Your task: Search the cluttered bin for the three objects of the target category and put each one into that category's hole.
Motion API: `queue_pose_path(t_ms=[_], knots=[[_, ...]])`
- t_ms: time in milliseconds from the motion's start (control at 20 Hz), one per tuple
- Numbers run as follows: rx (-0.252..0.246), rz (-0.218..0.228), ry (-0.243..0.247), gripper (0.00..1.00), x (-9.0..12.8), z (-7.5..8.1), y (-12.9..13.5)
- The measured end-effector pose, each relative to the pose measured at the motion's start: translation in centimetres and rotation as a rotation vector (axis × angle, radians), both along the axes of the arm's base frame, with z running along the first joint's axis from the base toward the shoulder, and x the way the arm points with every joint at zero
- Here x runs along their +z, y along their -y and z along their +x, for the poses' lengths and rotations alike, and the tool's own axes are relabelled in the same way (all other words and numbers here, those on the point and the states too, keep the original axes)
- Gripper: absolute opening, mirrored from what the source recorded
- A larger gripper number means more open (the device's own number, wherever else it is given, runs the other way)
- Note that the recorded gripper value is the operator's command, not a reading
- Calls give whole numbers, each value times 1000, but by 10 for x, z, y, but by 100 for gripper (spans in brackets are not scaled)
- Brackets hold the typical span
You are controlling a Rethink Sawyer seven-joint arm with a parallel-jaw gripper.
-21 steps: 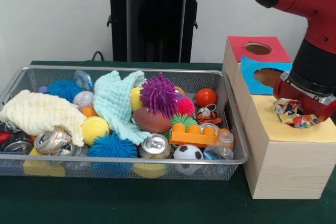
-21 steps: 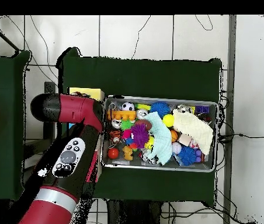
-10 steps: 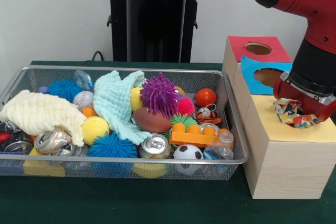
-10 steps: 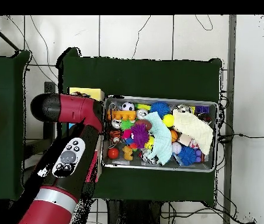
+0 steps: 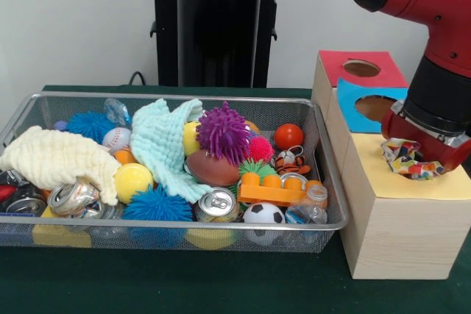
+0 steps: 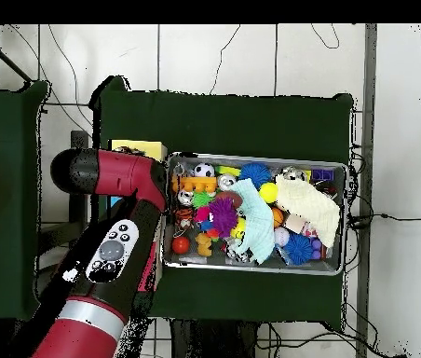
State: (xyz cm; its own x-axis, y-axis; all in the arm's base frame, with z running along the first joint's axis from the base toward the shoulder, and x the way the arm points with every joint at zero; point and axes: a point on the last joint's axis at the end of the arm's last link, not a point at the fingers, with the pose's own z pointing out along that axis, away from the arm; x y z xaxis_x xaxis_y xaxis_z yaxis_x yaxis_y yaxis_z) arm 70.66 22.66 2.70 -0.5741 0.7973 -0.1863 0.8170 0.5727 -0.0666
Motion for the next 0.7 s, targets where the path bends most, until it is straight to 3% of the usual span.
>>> queue_pose_path(t_ms=[700], knots=[[-6, 5, -6, 100, 0, 0, 2]])
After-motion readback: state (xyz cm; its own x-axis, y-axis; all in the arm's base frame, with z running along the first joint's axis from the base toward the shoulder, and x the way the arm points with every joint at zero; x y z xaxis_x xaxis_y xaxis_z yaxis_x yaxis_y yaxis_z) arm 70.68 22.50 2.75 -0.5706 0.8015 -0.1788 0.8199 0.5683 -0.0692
